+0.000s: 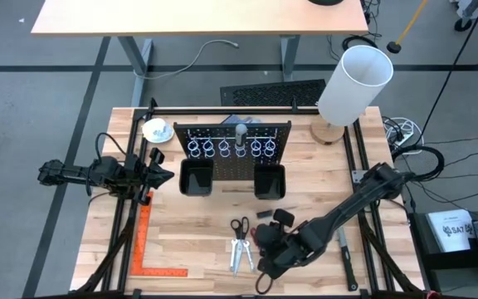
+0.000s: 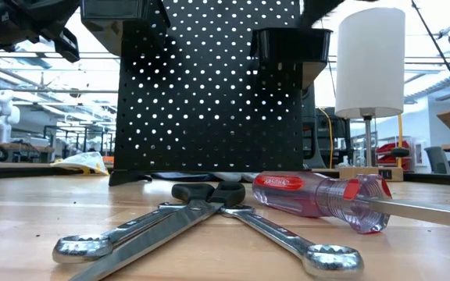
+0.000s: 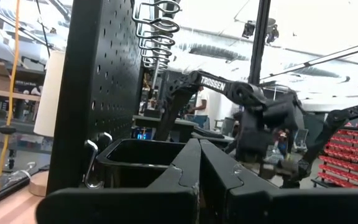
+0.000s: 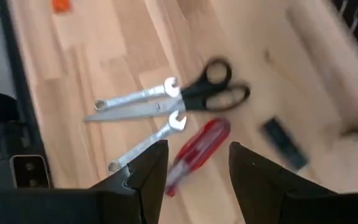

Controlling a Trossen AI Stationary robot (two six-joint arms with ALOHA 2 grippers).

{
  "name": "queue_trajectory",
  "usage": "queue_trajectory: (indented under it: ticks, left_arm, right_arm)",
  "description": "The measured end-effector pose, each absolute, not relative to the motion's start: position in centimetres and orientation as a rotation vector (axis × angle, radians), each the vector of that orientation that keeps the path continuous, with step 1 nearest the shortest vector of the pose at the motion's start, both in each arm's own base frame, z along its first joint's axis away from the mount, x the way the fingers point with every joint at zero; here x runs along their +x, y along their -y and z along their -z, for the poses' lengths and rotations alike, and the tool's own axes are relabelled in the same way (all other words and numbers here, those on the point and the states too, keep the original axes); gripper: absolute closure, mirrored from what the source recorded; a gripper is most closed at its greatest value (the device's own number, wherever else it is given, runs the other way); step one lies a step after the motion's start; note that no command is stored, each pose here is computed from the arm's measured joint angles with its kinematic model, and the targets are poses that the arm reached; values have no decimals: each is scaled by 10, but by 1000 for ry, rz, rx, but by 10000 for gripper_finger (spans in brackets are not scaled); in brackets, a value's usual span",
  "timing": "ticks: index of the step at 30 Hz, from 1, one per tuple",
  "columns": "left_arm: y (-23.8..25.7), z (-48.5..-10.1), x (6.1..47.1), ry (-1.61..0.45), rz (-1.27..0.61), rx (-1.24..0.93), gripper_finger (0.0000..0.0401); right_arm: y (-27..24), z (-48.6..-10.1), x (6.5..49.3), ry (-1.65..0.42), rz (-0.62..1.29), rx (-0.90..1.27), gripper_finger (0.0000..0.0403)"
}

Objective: Hang tools onto peg board
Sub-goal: Hang the red screwdriver on the black peg board

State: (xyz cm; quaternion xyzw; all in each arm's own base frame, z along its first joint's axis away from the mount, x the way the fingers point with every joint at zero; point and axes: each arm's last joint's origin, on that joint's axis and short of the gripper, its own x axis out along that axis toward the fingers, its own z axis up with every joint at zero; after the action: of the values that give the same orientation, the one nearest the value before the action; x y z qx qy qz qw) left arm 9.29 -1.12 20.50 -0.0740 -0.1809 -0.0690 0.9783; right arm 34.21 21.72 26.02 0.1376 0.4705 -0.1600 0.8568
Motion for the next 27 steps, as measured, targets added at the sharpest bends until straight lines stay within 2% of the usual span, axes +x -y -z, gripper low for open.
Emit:
queue_trajectory:
  ticks: [14, 27]
  left_arm:
    - [11, -205, 93, 363, 143, -172, 394]
    - [11, -205, 93, 365, 136, -147, 394]
  right_arm:
    - [-227, -187, 363, -1137, 535, 494, 213]
    - [-221, -153, 381, -1111, 609, 555, 217]
